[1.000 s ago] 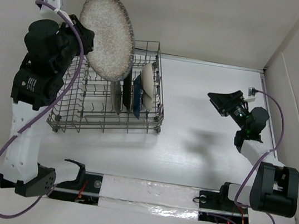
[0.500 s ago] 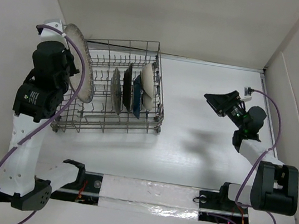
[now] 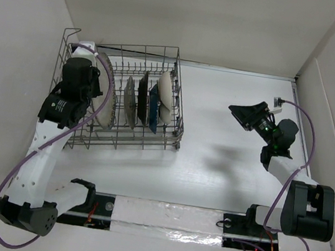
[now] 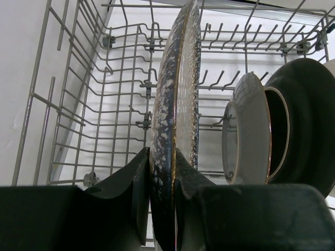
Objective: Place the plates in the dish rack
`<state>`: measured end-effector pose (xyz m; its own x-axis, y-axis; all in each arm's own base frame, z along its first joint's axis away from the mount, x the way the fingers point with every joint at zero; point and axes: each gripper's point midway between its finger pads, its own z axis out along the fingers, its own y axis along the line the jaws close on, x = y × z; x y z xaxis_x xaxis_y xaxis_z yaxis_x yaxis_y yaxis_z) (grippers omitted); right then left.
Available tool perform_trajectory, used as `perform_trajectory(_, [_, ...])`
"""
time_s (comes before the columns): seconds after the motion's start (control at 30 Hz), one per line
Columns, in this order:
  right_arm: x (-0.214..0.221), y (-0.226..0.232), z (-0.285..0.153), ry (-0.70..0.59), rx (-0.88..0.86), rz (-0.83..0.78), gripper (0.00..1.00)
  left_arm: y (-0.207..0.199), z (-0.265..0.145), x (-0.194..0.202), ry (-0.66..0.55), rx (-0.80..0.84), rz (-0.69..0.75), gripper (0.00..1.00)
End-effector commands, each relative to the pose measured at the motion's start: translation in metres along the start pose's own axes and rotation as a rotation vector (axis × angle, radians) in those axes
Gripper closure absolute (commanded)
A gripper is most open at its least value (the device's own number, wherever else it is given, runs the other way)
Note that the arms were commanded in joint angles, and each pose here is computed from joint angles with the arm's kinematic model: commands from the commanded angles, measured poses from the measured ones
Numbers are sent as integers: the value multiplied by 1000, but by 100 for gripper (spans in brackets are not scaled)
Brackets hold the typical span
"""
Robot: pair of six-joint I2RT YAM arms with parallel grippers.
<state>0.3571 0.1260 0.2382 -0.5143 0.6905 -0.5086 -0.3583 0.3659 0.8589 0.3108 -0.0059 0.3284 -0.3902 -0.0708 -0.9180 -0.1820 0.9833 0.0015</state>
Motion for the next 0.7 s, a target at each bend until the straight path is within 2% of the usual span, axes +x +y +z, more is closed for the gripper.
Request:
perform_trajectory(0.0, [-9, 9, 6, -18, -27, -57, 15, -11, -17, -77, -292, 70, -119, 100])
perform_trajectory(0.2, [-7, 7, 8, -18, -17, -57, 16, -10, -12, -64, -267, 14, -76, 100])
perform_trajectory(0.33, [-5, 6, 10, -10, -18, -54, 16, -13, 3, -42, -201, -3, -28, 100])
perform_trajectory(0.4, [-4, 6, 10, -8, -18, -53, 16, -13, 4, -39, -213, 2, -37, 100])
perform_trajectory(0.67, [-6, 4, 10, -16, 1, -65, 15, -20, 25, -1, -133, 11, -26, 100])
